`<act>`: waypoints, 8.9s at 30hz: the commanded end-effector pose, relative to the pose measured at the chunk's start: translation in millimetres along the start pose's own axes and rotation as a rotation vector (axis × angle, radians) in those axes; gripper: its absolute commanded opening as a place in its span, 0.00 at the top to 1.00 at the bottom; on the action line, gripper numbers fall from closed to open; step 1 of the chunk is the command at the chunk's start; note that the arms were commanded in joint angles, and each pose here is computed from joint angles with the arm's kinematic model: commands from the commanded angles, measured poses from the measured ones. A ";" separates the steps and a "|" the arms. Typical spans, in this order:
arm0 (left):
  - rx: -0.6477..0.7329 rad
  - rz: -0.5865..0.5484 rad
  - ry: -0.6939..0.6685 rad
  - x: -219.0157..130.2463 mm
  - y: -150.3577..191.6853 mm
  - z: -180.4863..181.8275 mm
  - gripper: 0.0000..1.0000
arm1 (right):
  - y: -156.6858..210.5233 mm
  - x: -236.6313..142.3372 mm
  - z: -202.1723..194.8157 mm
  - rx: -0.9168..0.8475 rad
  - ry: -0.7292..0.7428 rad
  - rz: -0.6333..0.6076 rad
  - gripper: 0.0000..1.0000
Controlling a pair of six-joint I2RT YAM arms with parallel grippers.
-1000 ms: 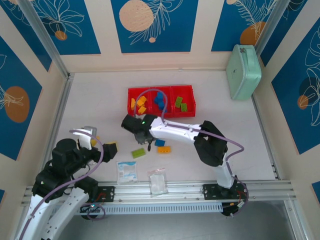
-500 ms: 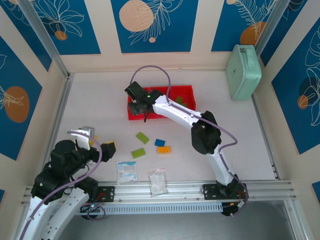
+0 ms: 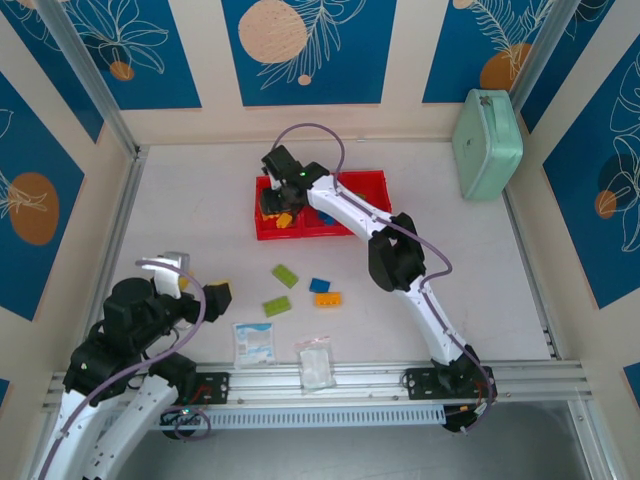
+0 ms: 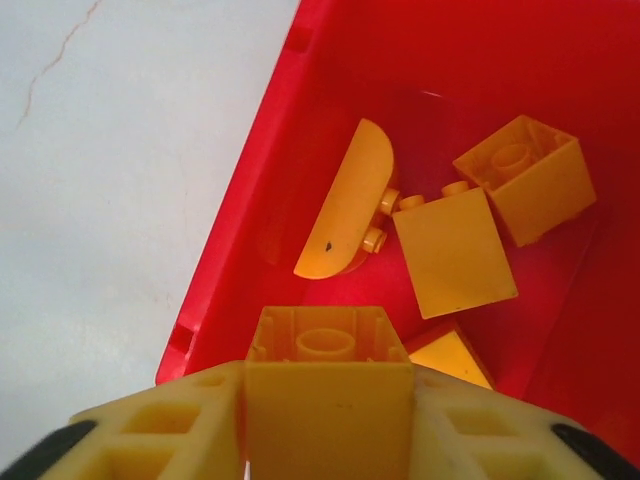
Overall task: Sort the legos into containers by color
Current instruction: Place the lego in the container, then pick up the lego from the bottom-center of the table, then place the lego in the container, then pick up the lego from the center of the table, then place the lego in the container, then pick up the lego from the center of the table.
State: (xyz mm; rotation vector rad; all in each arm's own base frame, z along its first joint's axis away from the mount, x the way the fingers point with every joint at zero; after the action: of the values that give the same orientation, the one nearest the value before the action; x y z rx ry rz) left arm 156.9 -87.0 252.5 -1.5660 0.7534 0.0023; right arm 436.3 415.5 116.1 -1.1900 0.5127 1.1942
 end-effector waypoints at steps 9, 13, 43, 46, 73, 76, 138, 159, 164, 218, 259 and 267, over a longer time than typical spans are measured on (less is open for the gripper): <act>-0.015 0.028 -0.012 4.2 5.1 2.6 0.01 | 24.0 -47.4 29.2 -0.007 -0.078 0.046 0.28; -0.016 0.033 -0.010 5.2 5.5 2.3 0.01 | 40.5 -73.4 24.0 -0.071 -0.067 0.013 0.27; -0.003 0.028 0.046 6.5 4.7 -6.4 0.01 | 242.6 -86.5 -101.5 -0.990 -0.111 0.277 0.24; -0.001 0.024 0.046 5.9 4.2 -6.5 0.01 | 250.3 -77.5 -106.0 -1.015 -0.117 0.288 0.24; 0.005 -0.001 0.051 2.0 1.5 -7.6 0.01 | 260.7 -99.1 -90.1 -1.096 -0.129 0.267 0.97; 0.006 -0.007 0.053 0.9 1.0 -7.9 0.01 | 233.2 -122.5 -64.5 -1.070 -0.209 0.060 1.00; 0.018 -0.103 0.072 -16.8 -6.0 -11.8 0.01 | 12.7 -140.4 -7.6 -0.505 -0.049 -0.133 0.10; 0.014 -0.021 0.121 -0.8 0.3 -18.7 0.01 | 172.8 -98.6 -43.5 -1.149 -0.148 0.066 0.00; 0.013 -0.021 0.116 -0.4 0.6 -17.9 0.01 | 183.9 -69.5 -59.8 -1.173 -0.097 0.171 0.00; 0.007 -0.020 0.074 -1.4 1.2 -11.3 0.01 | -6.6 -72.1 -90.2 -0.166 0.112 -0.175 1.00; -0.048 0.264 0.059 42.2 25.8 -7.2 0.01 | 81.2 -149.8 -51.1 -0.238 -0.166 -0.106 0.01; -0.032 0.193 0.103 30.9 18.6 -14.8 0.01 | 135.3 -68.2 -15.6 -0.359 -0.057 0.103 0.05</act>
State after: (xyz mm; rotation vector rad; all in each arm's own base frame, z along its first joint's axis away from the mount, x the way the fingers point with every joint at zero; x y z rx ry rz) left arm 172.2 -111.8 207.6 -1.5026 1.0052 0.1469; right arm 300.9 353.0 139.2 -1.3770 0.2317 1.3981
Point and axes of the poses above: each hand's point on the last joint's axis, 136 mm out from that joint toward the fingers, its own x axis out along the fingers, its own z axis along the line the jaws close on, y = z × x, the point moved 1 cm from there along -x, back along the fingers, and after that the axes turned 10 degrees about x, right-handed, at the moved point
